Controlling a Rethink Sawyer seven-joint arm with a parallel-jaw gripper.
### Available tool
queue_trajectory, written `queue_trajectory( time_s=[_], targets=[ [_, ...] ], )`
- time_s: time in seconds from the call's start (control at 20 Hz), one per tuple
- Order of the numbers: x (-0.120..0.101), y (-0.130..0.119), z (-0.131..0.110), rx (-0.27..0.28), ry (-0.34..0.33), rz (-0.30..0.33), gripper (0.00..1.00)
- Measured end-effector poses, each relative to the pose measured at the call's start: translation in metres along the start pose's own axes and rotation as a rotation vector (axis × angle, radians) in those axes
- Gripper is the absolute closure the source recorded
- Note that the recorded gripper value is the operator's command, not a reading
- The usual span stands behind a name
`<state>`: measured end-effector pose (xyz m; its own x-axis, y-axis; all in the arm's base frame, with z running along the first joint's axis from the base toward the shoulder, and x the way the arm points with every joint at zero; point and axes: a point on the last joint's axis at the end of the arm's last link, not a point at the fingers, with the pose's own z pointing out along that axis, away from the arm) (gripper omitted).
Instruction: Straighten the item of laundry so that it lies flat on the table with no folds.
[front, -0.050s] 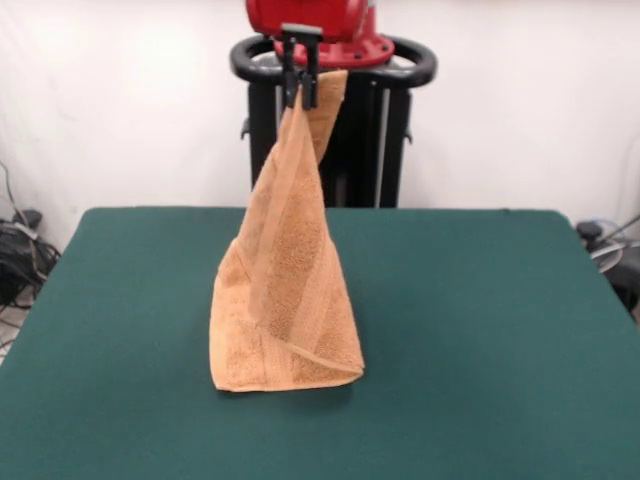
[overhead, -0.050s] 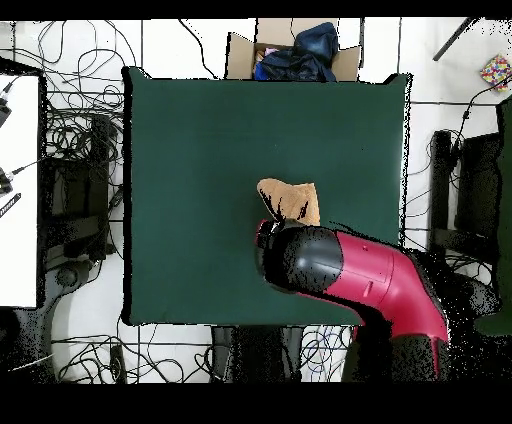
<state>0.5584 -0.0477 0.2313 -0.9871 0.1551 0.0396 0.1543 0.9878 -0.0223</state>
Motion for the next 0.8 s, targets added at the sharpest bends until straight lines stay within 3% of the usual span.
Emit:
queue_trajectory(
  time_s=[0.4,0.8],
  targets=[
    [0.0,0.005,0.01,-0.002,-0.033,-0.009,1.0],
    [0.013,0.013,0.032,-0.007,-0.083,-0.019,1.0]
  ],
)
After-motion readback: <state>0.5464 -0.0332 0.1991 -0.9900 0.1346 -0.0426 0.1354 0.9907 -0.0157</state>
